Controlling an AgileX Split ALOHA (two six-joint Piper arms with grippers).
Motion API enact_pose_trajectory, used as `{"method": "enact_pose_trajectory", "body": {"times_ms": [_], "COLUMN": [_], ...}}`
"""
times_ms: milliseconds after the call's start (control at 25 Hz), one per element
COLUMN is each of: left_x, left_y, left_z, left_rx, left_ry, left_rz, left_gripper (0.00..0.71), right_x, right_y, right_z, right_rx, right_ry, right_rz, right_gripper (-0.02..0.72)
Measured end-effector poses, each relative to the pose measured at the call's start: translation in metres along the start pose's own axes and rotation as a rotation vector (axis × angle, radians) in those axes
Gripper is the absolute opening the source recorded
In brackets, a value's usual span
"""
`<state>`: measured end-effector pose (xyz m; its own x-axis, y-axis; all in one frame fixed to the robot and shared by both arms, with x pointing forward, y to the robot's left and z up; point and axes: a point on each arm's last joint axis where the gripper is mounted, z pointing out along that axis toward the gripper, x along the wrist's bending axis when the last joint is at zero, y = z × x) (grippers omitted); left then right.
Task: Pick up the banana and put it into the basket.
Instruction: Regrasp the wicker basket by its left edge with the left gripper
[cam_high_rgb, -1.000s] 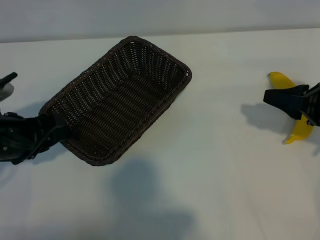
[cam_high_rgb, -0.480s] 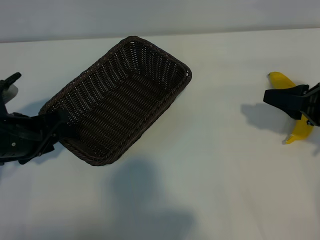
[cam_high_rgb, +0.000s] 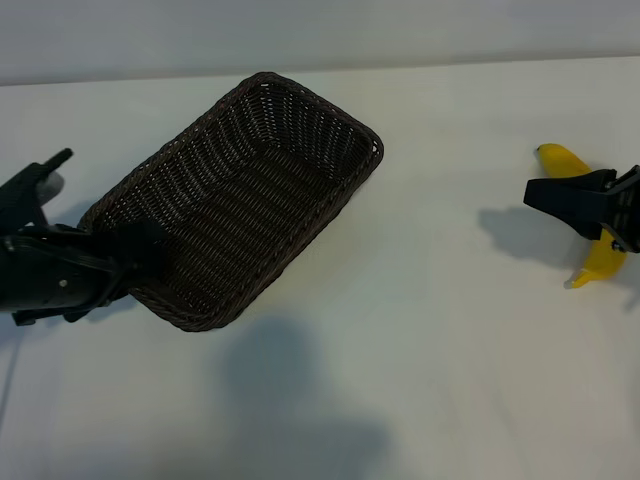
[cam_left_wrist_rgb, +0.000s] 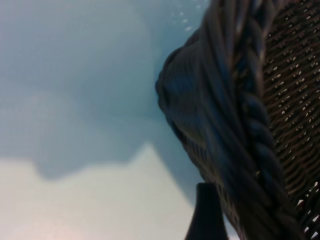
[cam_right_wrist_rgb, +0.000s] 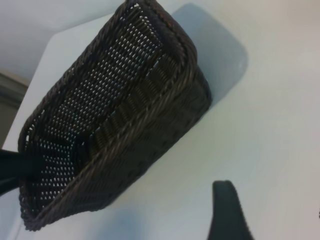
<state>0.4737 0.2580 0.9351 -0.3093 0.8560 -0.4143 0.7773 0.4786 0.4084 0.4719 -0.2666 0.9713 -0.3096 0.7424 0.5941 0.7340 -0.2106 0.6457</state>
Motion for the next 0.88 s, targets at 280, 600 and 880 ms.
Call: {"method": "enact_pose_trajectory", "body": {"times_ms": [280,600,880], "left_x": [0.0,0.006,0.006], "left_y": [-0.006,-0.007,-0.004], "left_z": [0.015,0.029,0.03], "left_rx": [0.017,0.02,-0.014], "left_ry": [0.033,0.079,0.085], "left_rz": [0.01,-0.016,-0.051], "left_gripper": [0.574,0.57,0.407], "right_x": [0.0,0.0,0.0], "right_y": [0.0,0.0,0.0], "right_z": [0.0,0.0,0.0], "right_rx": [0.0,0.0,0.0], "right_ry": [0.0,0.001,0.003], "right_rz": [0.0,0.001,0.001], "right_gripper": [0.444,0.444,0.444]}}
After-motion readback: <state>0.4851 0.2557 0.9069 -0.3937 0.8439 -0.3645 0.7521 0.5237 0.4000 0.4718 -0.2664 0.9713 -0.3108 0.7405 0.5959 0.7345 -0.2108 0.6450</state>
